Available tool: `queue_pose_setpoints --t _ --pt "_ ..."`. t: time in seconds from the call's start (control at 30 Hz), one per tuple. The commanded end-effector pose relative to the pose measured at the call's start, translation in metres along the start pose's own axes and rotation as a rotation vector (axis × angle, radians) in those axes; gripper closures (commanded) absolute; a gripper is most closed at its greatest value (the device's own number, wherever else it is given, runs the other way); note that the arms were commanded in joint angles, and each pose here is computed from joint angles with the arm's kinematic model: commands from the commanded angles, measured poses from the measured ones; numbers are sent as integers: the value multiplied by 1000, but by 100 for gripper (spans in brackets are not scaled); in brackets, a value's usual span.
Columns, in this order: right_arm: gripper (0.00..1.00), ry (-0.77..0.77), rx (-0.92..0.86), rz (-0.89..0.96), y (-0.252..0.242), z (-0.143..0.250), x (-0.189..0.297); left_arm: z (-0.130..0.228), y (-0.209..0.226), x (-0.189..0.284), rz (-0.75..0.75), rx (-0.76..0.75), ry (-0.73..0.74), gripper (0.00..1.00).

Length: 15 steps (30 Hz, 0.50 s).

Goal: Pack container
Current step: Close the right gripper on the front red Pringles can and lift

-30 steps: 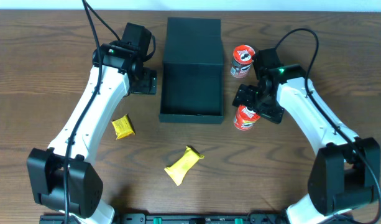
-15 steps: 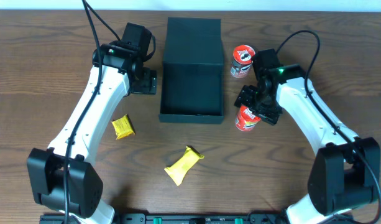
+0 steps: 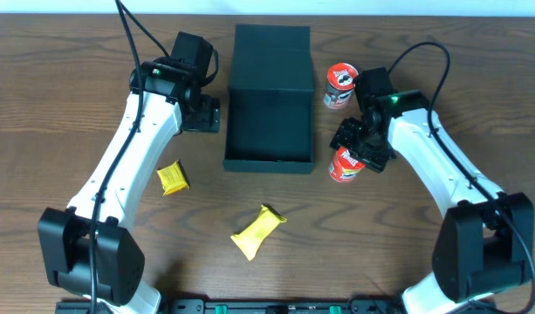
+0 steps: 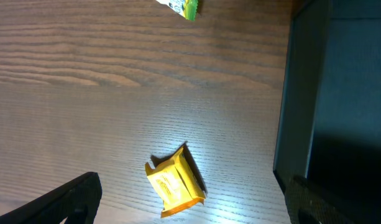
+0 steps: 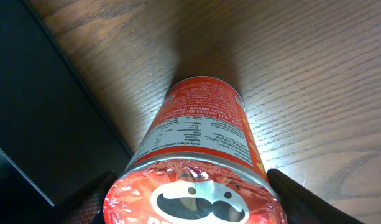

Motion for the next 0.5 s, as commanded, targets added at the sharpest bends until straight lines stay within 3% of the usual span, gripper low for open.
queue_pose_setpoints --t 0.0,0.3,0.47 --pt "29 -3 -1 -16 5 0 2 -4 1 0 -16 3 -12 5" --pt "31 -16 7 -107 18 -7 9 -4 1 0 -22 3 -17 5" --pt "33 -82 53 -103 27 -21 42 -4 2 0 -25 3 -15 5"
Point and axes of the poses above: each gripper's point midway between its finger pads, its own x axis back along the fingers, its own y axis along the line the jaws close on, z = x × y, the point moved 8 cm from there along x, back along the fingers, and after that the axes turned 9 degrees about x, right-handed, at the moved point
